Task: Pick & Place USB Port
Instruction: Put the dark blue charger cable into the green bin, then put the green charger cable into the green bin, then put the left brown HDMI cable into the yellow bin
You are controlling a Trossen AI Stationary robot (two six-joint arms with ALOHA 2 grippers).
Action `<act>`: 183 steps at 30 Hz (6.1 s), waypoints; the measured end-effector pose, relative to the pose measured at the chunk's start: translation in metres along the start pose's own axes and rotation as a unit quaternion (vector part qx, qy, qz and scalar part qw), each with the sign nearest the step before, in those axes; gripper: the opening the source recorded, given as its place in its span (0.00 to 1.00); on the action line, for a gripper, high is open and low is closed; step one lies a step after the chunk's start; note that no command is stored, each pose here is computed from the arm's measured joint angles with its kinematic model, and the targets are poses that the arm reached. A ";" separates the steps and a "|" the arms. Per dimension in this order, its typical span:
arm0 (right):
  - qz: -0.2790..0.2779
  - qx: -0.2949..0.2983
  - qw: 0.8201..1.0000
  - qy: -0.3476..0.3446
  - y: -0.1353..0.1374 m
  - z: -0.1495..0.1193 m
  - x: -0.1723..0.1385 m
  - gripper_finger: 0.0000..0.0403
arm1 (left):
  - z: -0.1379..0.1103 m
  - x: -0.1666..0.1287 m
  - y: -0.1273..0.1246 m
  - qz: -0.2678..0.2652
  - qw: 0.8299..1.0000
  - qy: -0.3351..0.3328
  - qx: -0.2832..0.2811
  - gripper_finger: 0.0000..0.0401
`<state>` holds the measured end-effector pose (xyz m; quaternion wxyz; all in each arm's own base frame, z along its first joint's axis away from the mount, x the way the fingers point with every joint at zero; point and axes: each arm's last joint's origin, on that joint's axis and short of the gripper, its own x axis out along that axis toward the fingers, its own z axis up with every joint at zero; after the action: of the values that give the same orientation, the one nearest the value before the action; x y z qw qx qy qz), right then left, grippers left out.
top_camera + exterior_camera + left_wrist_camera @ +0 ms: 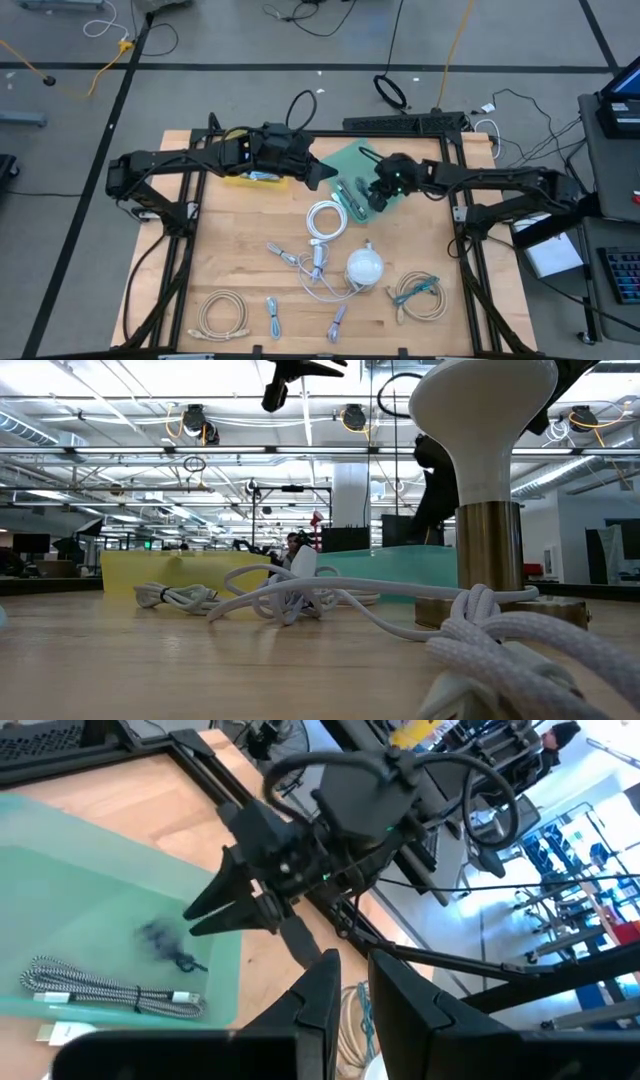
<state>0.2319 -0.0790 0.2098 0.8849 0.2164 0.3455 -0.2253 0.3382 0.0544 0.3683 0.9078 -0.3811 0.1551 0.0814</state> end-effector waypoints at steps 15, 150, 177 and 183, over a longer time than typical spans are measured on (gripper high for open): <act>0.146 0.091 0.968 -0.183 0.013 0.032 -0.061 0.41 | -0.025 -0.008 0.015 0.041 0.985 0.160 0.042 0.14; -0.038 0.140 0.989 0.032 0.032 -0.003 -0.015 0.13 | -0.104 0.007 0.053 0.096 0.942 0.301 0.114 0.14; 0.342 0.069 0.822 -0.450 0.073 0.065 -0.150 0.15 | -0.076 0.006 0.077 0.081 0.955 0.272 0.092 0.26; 0.452 0.022 0.705 -0.546 0.082 0.070 -0.178 0.15 | -0.086 0.009 0.060 -0.009 0.946 0.299 0.127 0.28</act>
<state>0.1952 -0.0068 0.4015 0.9098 0.2054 -0.3418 0.1152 0.3120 0.0343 0.2682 0.8613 -0.2708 0.4250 -0.0651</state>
